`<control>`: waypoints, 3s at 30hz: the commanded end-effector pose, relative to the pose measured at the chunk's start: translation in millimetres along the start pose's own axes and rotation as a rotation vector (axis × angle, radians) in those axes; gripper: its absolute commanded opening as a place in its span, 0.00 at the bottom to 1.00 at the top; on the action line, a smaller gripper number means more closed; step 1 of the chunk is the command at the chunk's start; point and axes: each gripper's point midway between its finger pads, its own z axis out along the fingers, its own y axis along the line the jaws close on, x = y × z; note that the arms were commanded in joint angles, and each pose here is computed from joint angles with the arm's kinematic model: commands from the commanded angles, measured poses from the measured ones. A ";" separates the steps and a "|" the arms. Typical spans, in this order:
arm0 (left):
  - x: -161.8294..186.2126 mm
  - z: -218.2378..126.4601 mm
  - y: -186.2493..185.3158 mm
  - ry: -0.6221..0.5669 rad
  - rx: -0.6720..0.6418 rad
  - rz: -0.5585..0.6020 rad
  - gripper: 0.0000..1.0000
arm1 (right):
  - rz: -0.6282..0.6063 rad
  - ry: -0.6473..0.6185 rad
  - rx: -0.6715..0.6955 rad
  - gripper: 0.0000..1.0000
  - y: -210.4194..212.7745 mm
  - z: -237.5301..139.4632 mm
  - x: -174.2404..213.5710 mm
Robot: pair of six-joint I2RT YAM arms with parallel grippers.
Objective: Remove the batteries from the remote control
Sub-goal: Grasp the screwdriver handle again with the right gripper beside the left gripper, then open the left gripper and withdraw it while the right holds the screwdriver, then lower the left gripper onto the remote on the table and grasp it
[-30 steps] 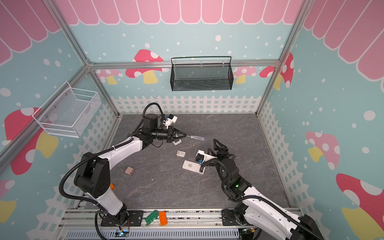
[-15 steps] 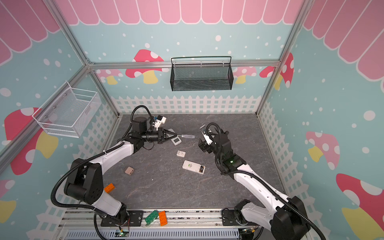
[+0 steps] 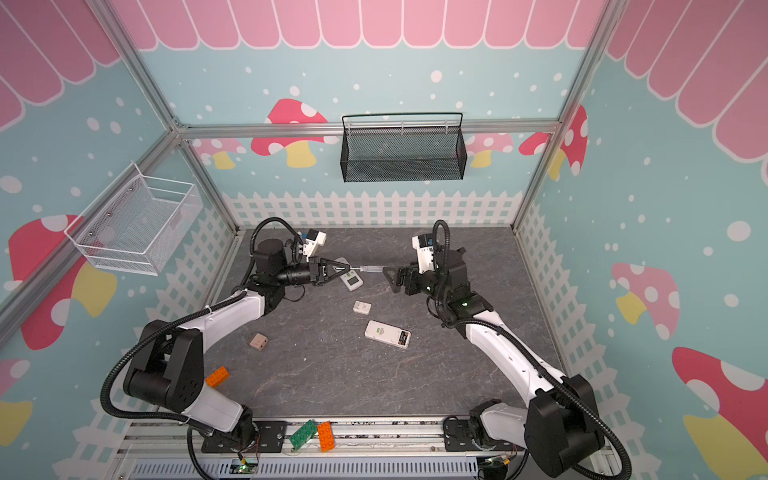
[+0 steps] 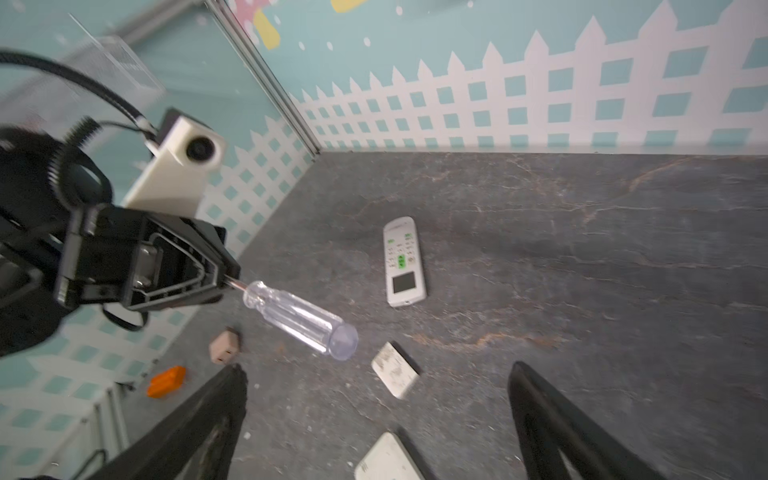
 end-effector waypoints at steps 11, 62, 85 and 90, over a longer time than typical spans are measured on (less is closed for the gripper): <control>-0.2 5.2 -28.9 0.014 0.104 0.098 0.00 | 0.332 0.075 -0.484 0.88 40.3 4.1 -7.3; 22.7 31.2 -27.1 0.120 0.120 0.106 0.32 | 0.286 0.251 -0.725 0.03 68.4 15.3 21.5; 14.1 17.6 -10.0 0.435 -0.297 0.631 0.91 | -0.332 0.134 -0.086 0.00 -12.0 -91.9 2.8; 53.4 32.3 -4.3 0.644 -0.290 0.866 0.94 | -0.432 0.103 -0.006 0.00 -20.3 -103.1 21.3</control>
